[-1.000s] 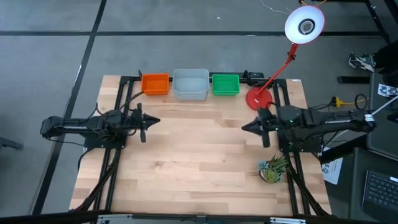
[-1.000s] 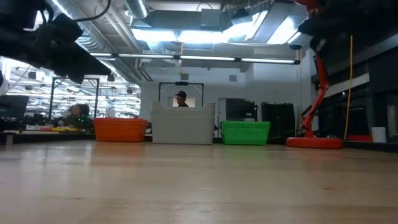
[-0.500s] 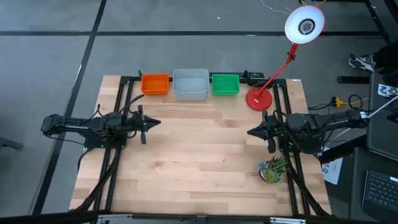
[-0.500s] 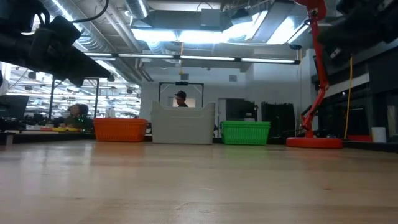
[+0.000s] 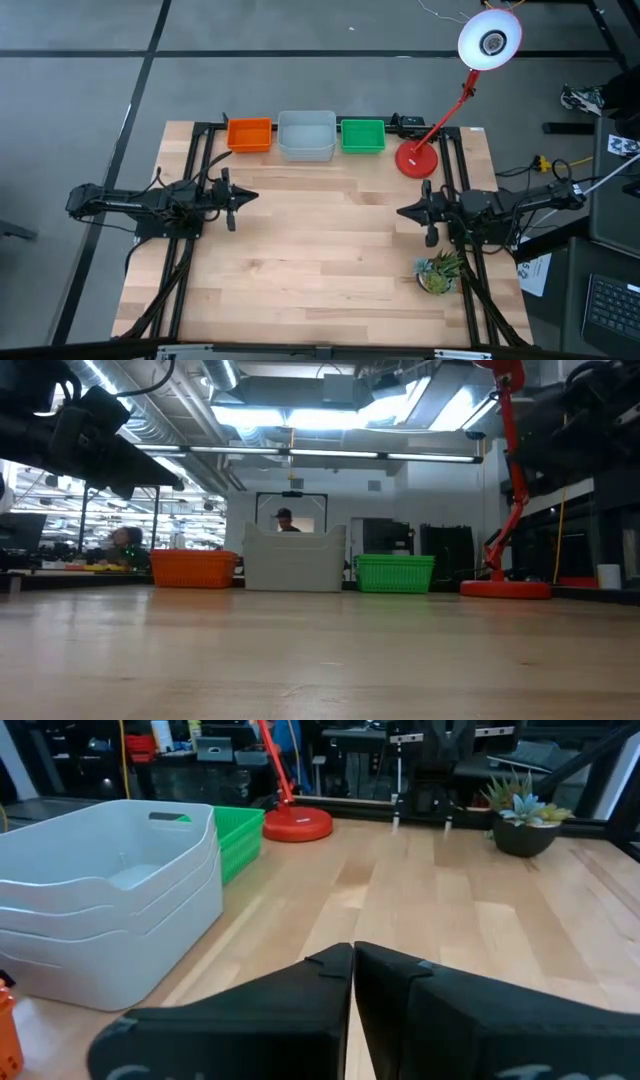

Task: Stack baskets by color
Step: Return to home position

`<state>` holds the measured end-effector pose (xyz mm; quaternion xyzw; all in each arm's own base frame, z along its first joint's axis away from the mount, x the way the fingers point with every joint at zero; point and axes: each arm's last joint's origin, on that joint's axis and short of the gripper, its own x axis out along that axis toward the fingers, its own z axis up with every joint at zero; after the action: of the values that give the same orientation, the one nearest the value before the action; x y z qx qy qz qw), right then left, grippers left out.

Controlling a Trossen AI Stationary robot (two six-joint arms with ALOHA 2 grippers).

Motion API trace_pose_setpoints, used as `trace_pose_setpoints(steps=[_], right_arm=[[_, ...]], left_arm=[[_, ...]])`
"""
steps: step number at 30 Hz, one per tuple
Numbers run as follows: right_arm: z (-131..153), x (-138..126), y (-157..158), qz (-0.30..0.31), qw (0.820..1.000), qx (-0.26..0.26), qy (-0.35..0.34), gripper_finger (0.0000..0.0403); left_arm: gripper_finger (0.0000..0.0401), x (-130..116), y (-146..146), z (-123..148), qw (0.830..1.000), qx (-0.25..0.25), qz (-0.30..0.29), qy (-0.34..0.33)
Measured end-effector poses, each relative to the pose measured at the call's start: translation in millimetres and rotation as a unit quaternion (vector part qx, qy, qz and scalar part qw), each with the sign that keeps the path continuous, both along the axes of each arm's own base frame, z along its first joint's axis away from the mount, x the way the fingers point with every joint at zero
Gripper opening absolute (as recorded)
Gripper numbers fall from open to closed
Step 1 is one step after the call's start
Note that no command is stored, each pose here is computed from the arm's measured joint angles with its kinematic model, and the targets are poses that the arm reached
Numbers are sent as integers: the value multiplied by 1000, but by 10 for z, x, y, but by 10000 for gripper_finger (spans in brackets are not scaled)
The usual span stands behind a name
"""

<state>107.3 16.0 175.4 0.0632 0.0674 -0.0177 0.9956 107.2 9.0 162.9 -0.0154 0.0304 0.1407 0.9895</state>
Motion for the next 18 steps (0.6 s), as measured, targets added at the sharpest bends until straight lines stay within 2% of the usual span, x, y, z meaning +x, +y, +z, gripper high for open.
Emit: trace_pose_setpoints(steps=[6,13,18], right_arm=[[-62,-29,3,19,998,-21,-54,0],[-126,-65,32,81,995,-23,-50,0],[-123,-68,32,83,994,-38,-53,0]], left_arm=[[3,0,0,-1,1000,0,0,1],[4,0,0,0,1000,0,0,1],[8,0,0,-1,1000,0,0,1]])
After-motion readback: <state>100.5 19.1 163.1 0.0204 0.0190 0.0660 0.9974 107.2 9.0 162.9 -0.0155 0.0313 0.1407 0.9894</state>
